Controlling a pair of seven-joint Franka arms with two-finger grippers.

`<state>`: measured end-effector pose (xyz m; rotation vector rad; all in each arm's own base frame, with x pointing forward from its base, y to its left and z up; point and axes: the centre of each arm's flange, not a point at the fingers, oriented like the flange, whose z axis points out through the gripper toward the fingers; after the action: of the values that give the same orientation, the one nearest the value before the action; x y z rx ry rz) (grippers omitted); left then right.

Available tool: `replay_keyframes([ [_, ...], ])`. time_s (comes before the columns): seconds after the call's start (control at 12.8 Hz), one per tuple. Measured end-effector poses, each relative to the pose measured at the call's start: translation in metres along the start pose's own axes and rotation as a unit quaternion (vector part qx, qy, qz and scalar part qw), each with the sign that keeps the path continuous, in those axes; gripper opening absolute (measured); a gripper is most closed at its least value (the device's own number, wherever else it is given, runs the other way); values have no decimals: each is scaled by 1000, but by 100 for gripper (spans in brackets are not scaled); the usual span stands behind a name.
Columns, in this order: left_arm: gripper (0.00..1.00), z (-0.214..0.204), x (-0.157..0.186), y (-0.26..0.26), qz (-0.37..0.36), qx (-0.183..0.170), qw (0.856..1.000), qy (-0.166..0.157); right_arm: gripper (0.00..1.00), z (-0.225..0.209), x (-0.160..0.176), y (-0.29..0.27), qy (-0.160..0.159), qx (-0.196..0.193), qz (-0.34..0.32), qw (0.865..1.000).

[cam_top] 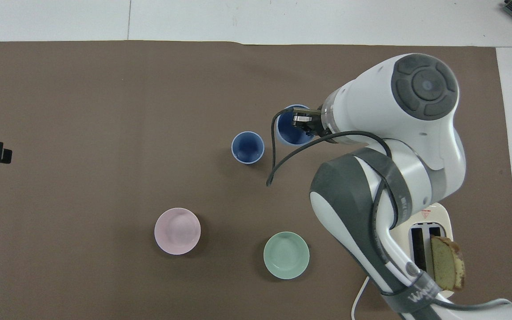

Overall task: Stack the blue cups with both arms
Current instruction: 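Carry the second blue cup with the right gripper over the placed cup, then lower the held cup into the placed cup and open the right gripper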

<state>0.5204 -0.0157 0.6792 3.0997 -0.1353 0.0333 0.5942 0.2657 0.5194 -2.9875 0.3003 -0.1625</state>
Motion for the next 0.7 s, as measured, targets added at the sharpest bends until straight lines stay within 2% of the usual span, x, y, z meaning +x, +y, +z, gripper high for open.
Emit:
replay_keyframes([
  [0.39, 100, 3, 0, 3, -22, 0, 1000, -1, 5, 38, -27, -55, -25, -5, 9, 1000],
  [0.7, 100, 6, 0, 2, -23, 0, 1000, -6, 5, 46, -25, -66, -25, -5, 6, 1000],
])
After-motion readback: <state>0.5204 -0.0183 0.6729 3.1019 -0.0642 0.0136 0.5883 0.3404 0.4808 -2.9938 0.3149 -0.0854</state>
